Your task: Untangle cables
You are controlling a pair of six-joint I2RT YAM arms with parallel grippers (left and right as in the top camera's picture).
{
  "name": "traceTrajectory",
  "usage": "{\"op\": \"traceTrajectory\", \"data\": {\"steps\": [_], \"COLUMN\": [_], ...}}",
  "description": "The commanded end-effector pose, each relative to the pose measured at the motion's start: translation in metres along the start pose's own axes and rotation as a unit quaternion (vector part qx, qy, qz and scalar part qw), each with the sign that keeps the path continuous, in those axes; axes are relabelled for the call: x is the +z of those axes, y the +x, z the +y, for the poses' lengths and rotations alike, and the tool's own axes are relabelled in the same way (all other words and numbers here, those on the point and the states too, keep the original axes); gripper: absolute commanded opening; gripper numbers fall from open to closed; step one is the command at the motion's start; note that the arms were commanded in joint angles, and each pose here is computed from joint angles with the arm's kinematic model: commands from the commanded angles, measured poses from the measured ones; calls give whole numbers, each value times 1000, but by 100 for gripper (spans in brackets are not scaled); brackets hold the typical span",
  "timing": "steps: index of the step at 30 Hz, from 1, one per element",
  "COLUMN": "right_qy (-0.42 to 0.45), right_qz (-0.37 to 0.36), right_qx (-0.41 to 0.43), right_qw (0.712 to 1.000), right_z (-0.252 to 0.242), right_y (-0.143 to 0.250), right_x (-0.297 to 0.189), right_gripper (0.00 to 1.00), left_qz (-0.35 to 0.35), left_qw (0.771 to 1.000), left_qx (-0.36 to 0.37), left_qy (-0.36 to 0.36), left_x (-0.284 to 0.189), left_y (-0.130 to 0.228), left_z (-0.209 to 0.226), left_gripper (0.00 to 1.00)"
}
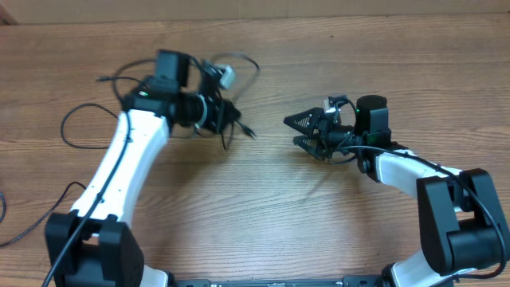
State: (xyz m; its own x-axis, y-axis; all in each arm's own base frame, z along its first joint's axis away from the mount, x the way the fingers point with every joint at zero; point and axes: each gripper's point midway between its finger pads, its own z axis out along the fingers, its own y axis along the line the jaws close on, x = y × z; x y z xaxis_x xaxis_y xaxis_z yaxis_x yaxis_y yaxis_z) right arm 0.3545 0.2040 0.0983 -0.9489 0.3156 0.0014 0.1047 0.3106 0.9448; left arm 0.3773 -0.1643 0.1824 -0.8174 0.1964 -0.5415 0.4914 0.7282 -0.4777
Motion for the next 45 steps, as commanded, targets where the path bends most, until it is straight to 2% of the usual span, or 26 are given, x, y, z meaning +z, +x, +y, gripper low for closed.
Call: {"op": "traceTrajectory", "data": {"steps": [1, 6, 11, 13, 18, 21, 22, 23, 33, 45], "right_qy": [7, 20, 25, 27, 35, 47, 44, 42, 77, 103], "right_qz": [10, 20, 25, 26, 34, 45, 57, 65, 88, 95], "right_qx": [-42, -46, -44, -41, -23, -3, -8, -5, 17, 47], "right_qw": [999, 999, 998, 998, 999, 998, 997, 997, 993, 989], "right_z": [-7, -15, -19, -20, -25, -32, -32, -33, -50, -61], "right_y": [2, 8, 11, 12, 17, 24, 29, 33, 50, 59], "right_x": [-3, -3, -3, -4, -4, -5, -6, -6, -9, -13], "right_gripper": [90, 90, 90, 90, 90, 90, 90, 90, 89, 88], "left_qz": [-112, -222, -286, -291, -295, -284, -271, -266, -240, -183], "left_qw": [992, 969, 933, 912, 856, 812, 788, 773, 752, 732], "left_qx": [6, -17, -60, -89, -126, -146, -153, -161, -220, -295], "left_qy": [-49, -107, -211, -274, -406, -489, -532, -553, -573, -586], "left_x": [-64, -135, -200, -222, -269, -291, -299, -302, -287, -269], "left_y": [-67, -117, -124, -113, -91, -77, -69, -64, -25, 57], "left_z": [15, 52, 116, 148, 196, 221, 237, 250, 343, 431], "left_gripper": [4, 4, 4, 4, 4, 4, 4, 4, 4, 4]}}
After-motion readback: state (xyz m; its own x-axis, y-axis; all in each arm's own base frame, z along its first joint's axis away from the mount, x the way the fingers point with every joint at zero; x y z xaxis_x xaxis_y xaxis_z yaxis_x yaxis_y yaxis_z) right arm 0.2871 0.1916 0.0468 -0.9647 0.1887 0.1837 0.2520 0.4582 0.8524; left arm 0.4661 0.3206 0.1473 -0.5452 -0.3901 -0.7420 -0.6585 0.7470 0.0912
